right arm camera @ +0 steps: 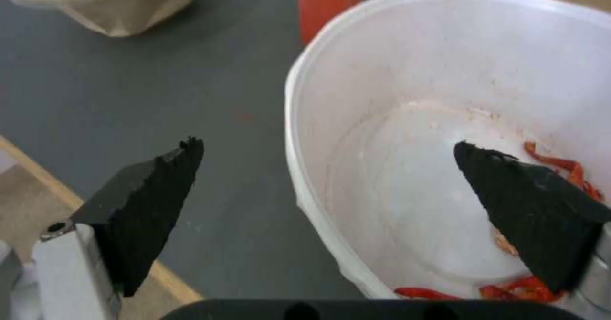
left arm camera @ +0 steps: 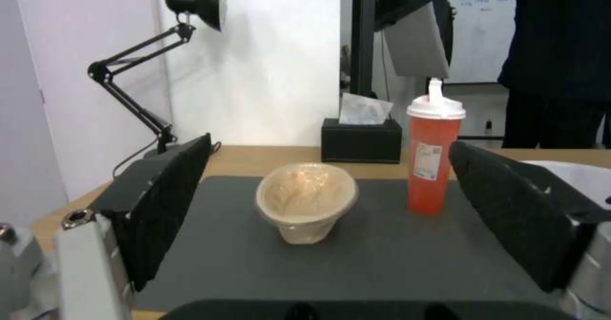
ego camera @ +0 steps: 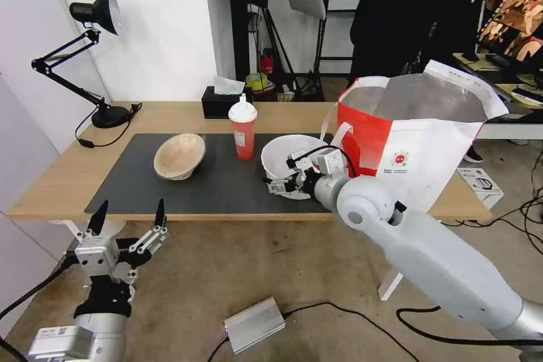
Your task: Pick up the trash from the table and place it into the takeout bag.
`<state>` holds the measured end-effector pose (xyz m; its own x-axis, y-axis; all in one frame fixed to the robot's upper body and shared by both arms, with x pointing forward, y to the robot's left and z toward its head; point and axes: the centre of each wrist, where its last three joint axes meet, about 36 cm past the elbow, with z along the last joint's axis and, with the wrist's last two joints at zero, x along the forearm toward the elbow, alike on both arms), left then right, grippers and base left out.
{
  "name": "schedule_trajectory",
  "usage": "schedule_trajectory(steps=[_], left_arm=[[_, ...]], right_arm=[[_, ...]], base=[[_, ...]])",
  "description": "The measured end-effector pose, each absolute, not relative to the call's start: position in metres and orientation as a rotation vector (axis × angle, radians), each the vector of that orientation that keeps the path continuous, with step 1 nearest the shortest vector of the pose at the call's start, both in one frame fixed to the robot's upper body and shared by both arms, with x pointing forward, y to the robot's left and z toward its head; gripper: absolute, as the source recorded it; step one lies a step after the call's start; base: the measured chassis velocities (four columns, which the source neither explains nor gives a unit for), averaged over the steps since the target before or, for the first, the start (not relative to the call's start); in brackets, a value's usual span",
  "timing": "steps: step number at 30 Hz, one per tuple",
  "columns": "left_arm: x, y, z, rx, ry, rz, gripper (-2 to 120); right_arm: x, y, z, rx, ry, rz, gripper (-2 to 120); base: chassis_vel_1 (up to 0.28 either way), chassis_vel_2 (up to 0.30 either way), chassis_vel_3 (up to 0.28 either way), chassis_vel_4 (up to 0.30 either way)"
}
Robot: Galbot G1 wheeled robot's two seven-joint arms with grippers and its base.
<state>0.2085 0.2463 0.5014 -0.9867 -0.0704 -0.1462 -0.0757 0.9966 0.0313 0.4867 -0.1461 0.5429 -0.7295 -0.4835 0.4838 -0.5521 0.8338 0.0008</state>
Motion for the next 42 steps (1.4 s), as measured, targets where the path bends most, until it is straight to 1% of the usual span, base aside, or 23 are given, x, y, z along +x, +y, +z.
schedule_trajectory(steps=[18, 38, 39, 40, 41, 42], left_arm=[[0.211, 0.245, 0.503, -0.100, 2.981, 0.048, 100], [0.215, 0.246, 0.497, -0.103, 2.988, 0.045, 100], [0.216, 0.246, 0.497, -0.103, 2.987, 0.045, 100], [0.216, 0.247, 0.496, -0.103, 2.987, 0.045, 100], [0.216, 0.247, 0.496, -0.103, 2.987, 0.045, 100], [0.216, 0.247, 0.496, -0.103, 2.987, 0.045, 100]], right_arm=[[0.499, -0.133, 0.521, 0.716, -2.498, 0.195, 100], [0.506, -0.124, 0.512, 0.686, -2.488, 0.185, 100], [0.506, -0.124, 0.512, 0.686, -2.488, 0.185, 100], [0.506, -0.124, 0.513, 0.687, -2.490, 0.185, 95], [0.506, -0.124, 0.513, 0.687, -2.490, 0.185, 95], [0.506, -0.124, 0.513, 0.687, -2.490, 0.185, 90]], base=[[0.000, 0.000, 0.000, 0.000], [0.000, 0.000, 0.000, 0.000], [0.000, 0.000, 0.000, 0.000], [0.000, 0.000, 0.000, 0.000], [0.000, 0.000, 0.000, 0.000], [0.000, 0.000, 0.000, 0.000]])
